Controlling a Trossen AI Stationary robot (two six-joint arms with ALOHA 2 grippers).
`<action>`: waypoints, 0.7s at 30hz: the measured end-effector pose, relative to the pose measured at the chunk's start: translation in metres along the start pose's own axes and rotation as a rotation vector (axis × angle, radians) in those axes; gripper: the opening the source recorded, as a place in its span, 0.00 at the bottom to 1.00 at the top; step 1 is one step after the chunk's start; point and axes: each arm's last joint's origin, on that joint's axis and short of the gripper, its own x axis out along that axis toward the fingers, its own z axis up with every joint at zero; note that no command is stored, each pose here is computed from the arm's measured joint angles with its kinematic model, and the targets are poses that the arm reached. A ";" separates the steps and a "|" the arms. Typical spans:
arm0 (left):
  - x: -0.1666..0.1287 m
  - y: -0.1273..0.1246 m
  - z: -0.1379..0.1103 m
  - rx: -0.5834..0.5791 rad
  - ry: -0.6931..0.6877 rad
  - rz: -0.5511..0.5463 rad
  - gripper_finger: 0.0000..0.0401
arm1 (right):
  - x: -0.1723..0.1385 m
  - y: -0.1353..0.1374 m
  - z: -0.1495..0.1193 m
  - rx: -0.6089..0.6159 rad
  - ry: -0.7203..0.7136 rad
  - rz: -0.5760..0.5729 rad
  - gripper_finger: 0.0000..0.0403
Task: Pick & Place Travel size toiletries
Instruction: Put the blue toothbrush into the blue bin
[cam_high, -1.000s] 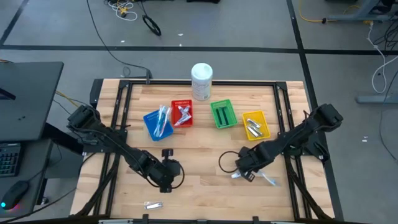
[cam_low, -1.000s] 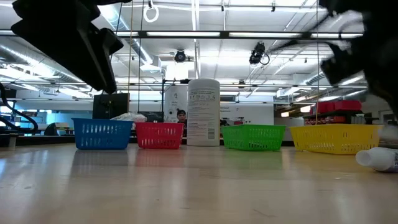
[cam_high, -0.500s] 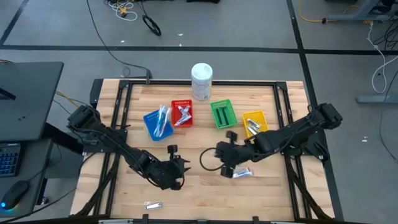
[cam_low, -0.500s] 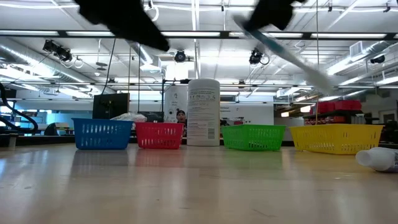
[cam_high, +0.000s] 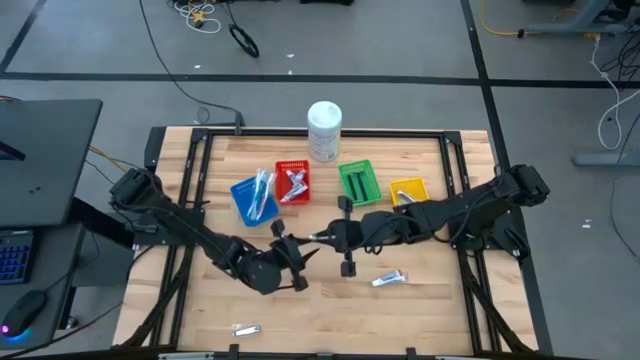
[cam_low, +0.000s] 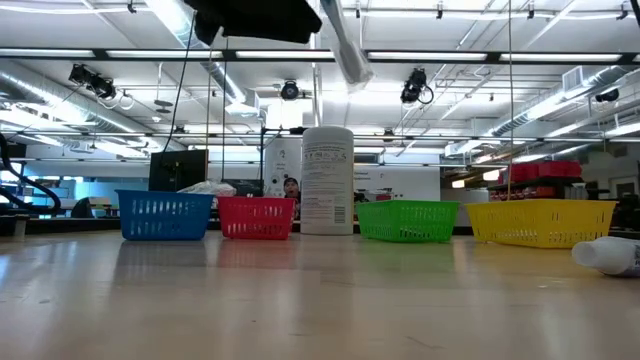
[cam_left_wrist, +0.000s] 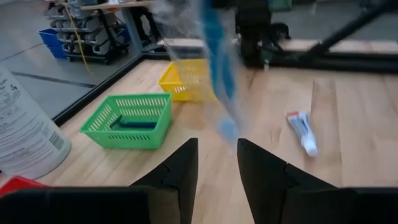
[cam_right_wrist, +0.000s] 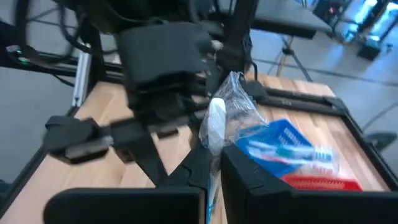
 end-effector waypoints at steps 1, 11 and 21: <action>0.002 0.001 0.002 -0.015 -0.008 0.006 0.30 | 0.000 -0.001 0.001 -0.008 -0.011 0.008 0.05; 0.017 0.011 0.012 -0.017 -0.041 0.003 0.30 | 0.004 -0.014 0.003 -0.073 -0.034 0.018 0.05; 0.017 0.009 0.016 -0.032 -0.072 -0.015 0.30 | 0.006 -0.025 0.004 -0.088 -0.040 -0.011 0.04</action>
